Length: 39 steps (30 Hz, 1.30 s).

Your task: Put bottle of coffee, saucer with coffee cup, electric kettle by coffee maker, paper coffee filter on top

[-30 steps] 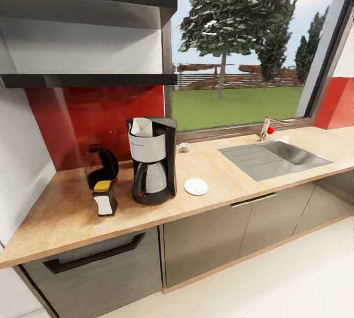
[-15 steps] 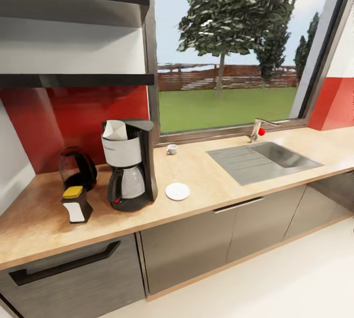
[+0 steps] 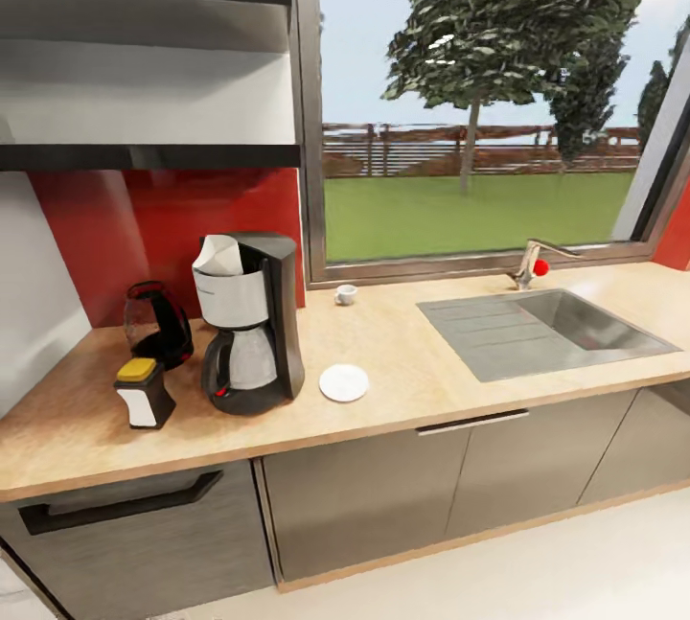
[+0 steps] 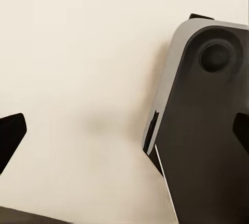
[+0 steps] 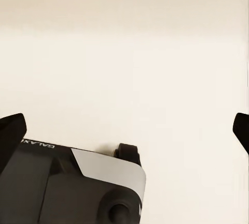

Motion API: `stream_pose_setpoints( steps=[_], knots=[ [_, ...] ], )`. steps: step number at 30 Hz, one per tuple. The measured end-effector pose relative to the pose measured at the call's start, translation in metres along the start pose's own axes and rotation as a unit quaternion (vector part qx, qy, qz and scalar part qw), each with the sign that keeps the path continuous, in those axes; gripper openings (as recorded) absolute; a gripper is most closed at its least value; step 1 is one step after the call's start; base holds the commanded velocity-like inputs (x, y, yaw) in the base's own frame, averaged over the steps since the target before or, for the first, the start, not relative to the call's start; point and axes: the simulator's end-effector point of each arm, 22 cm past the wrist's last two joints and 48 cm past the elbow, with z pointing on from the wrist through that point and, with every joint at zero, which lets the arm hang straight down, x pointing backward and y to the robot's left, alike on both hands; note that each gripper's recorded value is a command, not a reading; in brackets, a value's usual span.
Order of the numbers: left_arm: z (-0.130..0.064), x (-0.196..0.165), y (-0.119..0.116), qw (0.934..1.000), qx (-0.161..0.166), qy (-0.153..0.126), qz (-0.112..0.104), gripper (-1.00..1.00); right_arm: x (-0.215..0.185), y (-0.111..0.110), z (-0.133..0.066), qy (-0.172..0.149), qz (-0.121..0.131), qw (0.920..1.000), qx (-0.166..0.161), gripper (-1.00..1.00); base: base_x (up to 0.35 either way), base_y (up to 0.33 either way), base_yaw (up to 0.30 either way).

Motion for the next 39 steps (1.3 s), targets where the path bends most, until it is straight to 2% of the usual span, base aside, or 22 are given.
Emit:
stream_pose_setpoints(
  steps=[18, 27, 33, 39],
  knots=[
    [0.0, 0.0, 0.0, 1.0, 0.0, 0.0, -0.001, 1.0, 0.0, 0.0, 0.0, 0.0, 0.001, 1.0, 0.0, 1.0, 0.049, -0.308, 0.269],
    [0.0, 0.0, 0.0, 1.0, 0.0, 0.0, 0.001, 1.0, 0.001, -0.002, 0.0, 0.001, -0.001, 1.0, 0.002, 1.0, -0.009, -0.242, 0.043],
    [0.0, 0.0, 0.0, 1.0, 0.0, 0.0, 0.003, 1.0, 0.003, -0.013, 0.0, 0.003, 0.0, 1.0, 0.008, 1.0, -0.077, -0.022, 0.001],
    [0.0, 0.0, 0.001, 1.0, -0.001, 0.0, 0.002, 1.0, 0.003, -0.013, 0.0, 0.002, 0.002, 1.0, 0.007, 1.0, -0.012, -0.001, 0.0]
  ],
)
